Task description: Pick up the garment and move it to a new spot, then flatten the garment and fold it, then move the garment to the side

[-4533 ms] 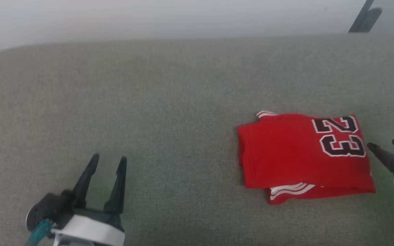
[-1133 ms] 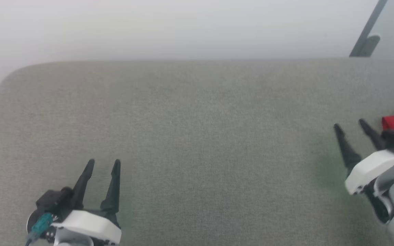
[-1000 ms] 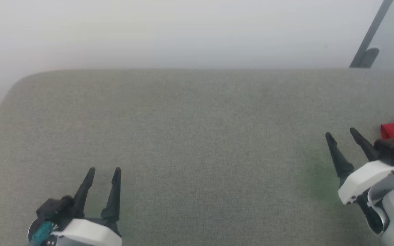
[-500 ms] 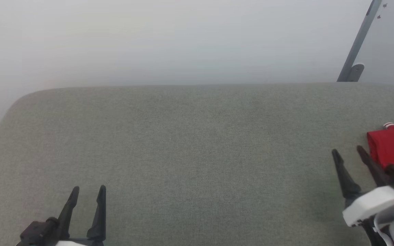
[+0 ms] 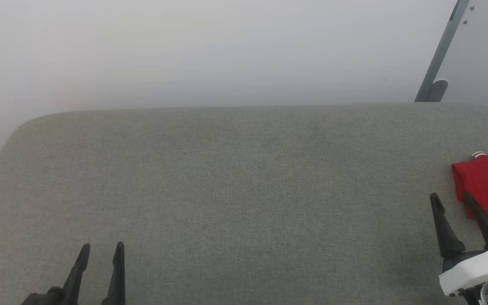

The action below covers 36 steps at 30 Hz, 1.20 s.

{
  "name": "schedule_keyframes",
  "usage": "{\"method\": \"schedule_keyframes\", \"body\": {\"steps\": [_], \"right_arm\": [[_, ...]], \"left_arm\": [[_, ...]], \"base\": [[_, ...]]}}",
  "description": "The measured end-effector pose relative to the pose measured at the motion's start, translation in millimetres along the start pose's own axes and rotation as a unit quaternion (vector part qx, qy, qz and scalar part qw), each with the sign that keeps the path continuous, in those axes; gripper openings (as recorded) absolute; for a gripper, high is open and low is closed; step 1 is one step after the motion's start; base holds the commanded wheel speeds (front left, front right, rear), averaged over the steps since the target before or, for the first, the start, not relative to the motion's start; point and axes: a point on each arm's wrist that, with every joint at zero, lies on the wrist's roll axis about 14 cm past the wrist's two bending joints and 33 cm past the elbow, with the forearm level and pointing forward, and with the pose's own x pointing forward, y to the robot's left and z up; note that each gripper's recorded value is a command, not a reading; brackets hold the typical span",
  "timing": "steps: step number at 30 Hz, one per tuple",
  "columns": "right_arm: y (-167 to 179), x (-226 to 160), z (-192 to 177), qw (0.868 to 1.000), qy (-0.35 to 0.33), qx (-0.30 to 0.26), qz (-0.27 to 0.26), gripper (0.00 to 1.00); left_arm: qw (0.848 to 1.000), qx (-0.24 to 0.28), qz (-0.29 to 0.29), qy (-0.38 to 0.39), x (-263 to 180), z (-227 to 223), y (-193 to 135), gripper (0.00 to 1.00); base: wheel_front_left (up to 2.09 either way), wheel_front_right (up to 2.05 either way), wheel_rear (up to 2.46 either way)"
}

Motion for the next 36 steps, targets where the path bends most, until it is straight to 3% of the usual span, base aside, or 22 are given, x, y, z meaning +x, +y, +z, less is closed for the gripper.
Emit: {"method": "schedule_keyframes", "body": {"steps": [35, 36], "right_arm": [[11, 2, -2, 1.000, 0.003, 0.016, 0.004, 1.00], [11, 1, -2, 1.000, 0.004, 0.017, 0.004, 0.00]], "left_arm": [[1.000, -0.007, 0.005, 0.004, -1, -4, -2, 1.00], [1.000, -0.010, 0.006, 0.003, 0, -3, -2, 0.00]], "base": [[0.00, 0.00, 0.00], [0.00, 0.00, 0.00]]}}
